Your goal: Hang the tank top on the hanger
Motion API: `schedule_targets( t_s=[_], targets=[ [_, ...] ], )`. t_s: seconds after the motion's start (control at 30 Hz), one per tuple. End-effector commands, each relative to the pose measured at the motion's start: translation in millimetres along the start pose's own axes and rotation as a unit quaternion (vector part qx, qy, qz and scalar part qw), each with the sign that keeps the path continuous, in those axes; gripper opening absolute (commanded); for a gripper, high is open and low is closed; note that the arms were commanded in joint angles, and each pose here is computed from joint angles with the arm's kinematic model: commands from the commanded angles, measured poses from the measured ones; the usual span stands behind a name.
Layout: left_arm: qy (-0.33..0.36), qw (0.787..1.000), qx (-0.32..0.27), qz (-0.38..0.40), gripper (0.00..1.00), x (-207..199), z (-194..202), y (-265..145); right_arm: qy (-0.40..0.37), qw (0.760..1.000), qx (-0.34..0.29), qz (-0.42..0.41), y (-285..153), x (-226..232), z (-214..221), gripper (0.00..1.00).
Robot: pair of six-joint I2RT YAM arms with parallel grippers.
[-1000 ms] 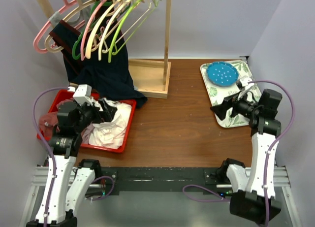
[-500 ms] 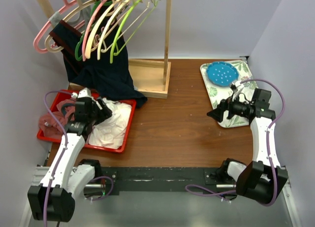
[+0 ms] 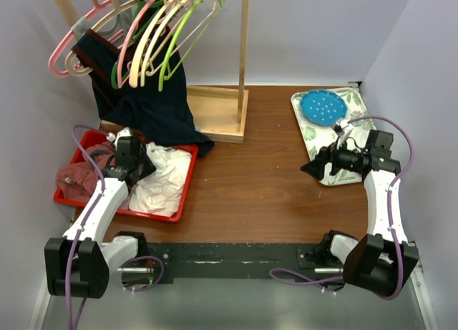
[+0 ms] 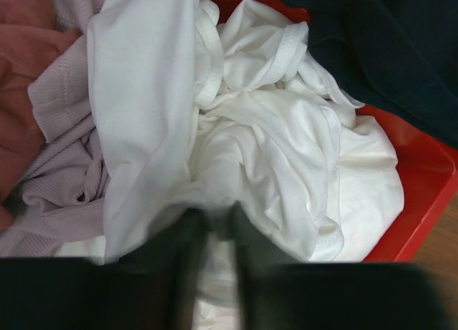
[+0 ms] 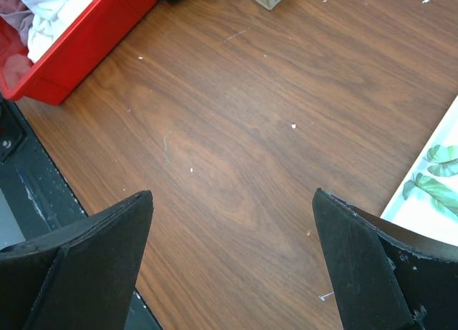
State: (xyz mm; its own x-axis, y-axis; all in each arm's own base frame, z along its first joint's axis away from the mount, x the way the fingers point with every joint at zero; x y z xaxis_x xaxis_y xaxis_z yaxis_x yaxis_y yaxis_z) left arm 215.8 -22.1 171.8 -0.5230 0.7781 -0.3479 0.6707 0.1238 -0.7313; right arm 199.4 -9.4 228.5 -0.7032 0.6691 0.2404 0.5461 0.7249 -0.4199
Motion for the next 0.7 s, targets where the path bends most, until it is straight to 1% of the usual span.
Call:
schedule_targets(
  t_s=[0.0,0.03,0.13,0.17,0.2,0.3,0.33,0.4,0.43,0.5,0.53,0.6,0.63,0.67],
  targets=[
    [0.01,0.996,-0.061,0.057,0.04,-16.6,-22.0,-13.2,-0.024,1.0,-0.009,-0.005,-2.6,1.3,-8.8,0.99],
    [0.01,0.995,-0.064,0.07,0.0,-18.7,-23.9,-18.5,-0.024,1.0,-0.009,-0.005,-2.8,1.7,-8.8,0.98],
    [0.004,0.989,-0.094,0.112,0.0,-23.8,-34.7,-50.5,-0.026,1.0,-0.009,-0.005,-2.8,1.6,-8.7,0.99],
    [-0.001,0.985,-0.113,0.134,0.0,-28.9,-42.9,-65.1,-0.026,1.0,-0.009,-0.005,-3.0,1.8,-9.1,0.99],
    [-0.006,0.977,-0.138,0.162,0.0,-30.5,-48.3,-84.1,-0.026,1.0,-0.009,-0.005,-3.0,1.8,-8.9,0.99],
    [-0.02,0.954,-0.18,0.24,0.0,-40.3,-62.7,-131.7,-0.029,1.0,-0.007,-0.004,-3.7,2.2,-9.1,0.99],
    [-0.017,0.94,-0.189,0.284,0.0,-47.4,-68.5,-150.6,-0.03,1.0,-0.006,-0.003,-3.8,1.5,-8.7,0.99],
    [-0.015,0.92,-0.204,0.334,0.0,-52.8,-73.5,-174.4,-0.032,0.999,-0.006,-0.003,-4.4,2.3,-9.0,0.99],
    [-0.006,0.9,-0.207,0.383,0.0,-60.6,-77.7,-192.2,-0.034,0.999,-0.006,-0.002,-4.7,2.5,-9.4,0.99],
    [0.006,0.875,-0.209,0.436,0.0,-68.5,-81.4,-210.7,-0.035,0.999,-0.007,-0.004,-4.7,3.0,-9.1,0.99],
    [0.02,0.848,-0.208,0.488,0.0,-76.3,-85.0,-229.3,-0.037,0.999,-0.008,-0.006,-4.8,3.6,-9.2,0.99],
    [0.032,0.821,-0.203,0.532,0.0,-84.9,-89.9,-244.5,-0.041,0.999,-0.009,-0.008,-5.3,4.6,-9.6,0.99],
    [0.046,0.793,-0.204,0.572,0.0,-90.2,-93.8,-264.2,-0.043,0.999,-0.01,-0.009,-5.4,5.2,-9.5,0.99],
    [0.053,0.78,-0.202,0.589,0.0,-93.2,-95.9,-272.1,-0.047,0.999,-0.012,-0.011,-5.6,6.1,-10.3,0.99]
  ],
)
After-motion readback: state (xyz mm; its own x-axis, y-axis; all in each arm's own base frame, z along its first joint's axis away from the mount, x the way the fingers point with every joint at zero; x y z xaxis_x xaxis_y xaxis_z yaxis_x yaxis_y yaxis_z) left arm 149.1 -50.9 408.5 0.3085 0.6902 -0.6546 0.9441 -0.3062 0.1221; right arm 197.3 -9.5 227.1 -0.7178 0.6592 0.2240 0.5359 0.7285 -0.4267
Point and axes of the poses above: each gripper's point midway between its finger pads, its own y axis out along the fingers, its own x axis along the line the jaws close on, z = x × y, the point moved 10 cm from there along -y, back along the fingers, and after that the axes turned 8 degrees about -y, right-handed, at the moved point
